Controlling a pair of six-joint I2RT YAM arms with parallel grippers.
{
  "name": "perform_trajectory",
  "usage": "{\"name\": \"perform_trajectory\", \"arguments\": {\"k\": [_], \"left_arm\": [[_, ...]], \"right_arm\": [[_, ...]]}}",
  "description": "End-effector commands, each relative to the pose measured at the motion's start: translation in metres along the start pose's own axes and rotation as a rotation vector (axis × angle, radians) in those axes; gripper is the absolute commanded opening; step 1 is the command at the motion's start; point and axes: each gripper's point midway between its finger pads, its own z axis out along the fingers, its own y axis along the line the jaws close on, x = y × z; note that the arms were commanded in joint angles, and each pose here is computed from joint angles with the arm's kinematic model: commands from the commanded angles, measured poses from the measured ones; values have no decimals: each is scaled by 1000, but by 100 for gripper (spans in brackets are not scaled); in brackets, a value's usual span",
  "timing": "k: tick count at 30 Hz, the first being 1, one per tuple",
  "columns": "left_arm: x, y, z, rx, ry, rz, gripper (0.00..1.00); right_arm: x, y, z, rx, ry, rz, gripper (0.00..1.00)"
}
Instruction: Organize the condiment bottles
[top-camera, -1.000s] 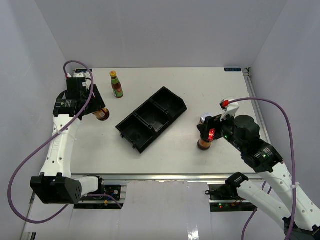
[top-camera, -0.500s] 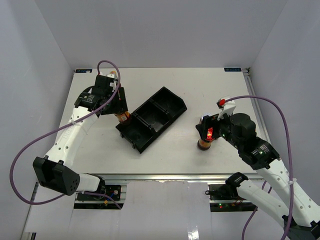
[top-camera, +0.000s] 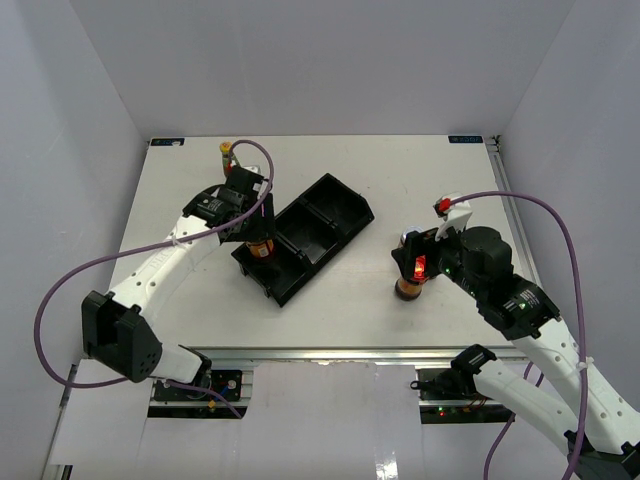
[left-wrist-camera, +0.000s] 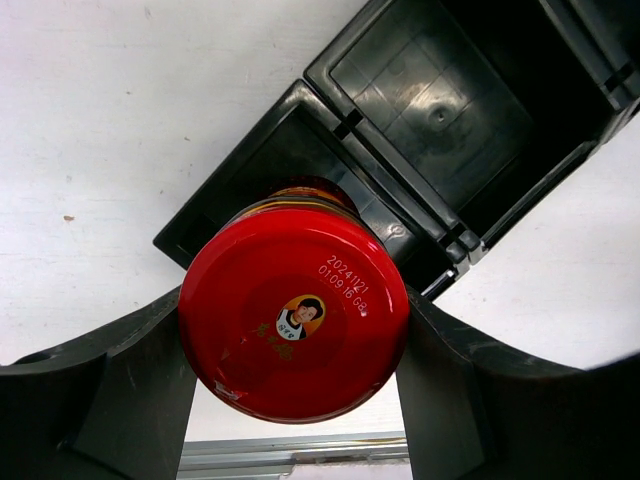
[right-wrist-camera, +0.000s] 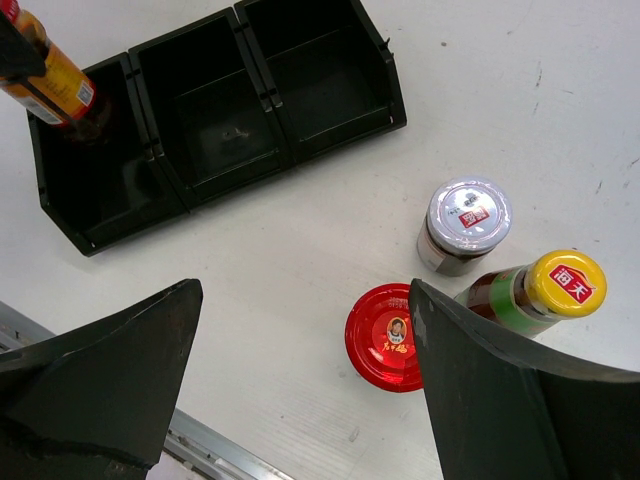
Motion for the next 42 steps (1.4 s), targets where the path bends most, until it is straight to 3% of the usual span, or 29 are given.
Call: {"name": "perform_trajectory", "arguments": {"k": [1, 12, 15, 17, 21, 26, 31, 33, 38, 42], "left_arm": [[-16, -15, 6, 8, -96, -13, 0], [-1, -10, 41, -35, -119, -2, 0], [2, -10, 47, -42, -122, -5, 5], [2, -9, 49, -44, -126, -9, 15], [3, -7, 51, -59, -125, -12, 50], [4, -3, 48, -77, -114, -10, 72], [-1, -1, 38, -87, -124, -10, 84], [-5, -1, 33, -85, -134, -11, 98], [-14, -2, 21, -84, -141, -7, 98], [-23, -4, 9, -76, -150, -9, 98]], "right_arm": [[-17, -1, -3, 5, -72, -10, 90], [-17, -2, -6, 8, -78, -9, 90], [-17, -2, -7, 9, -79, -8, 90], [-16, -2, -6, 11, -75, -11, 90], [-16, -1, -6, 4, -75, -14, 90], [-13, 3, -4, -20, -52, -28, 90], [3, 2, 3, -8, 47, -24, 90], [19, -3, 10, 28, 133, 0, 91], [44, -18, 22, 143, 272, 42, 95], [48, -28, 23, 224, 286, 91, 96]]}}
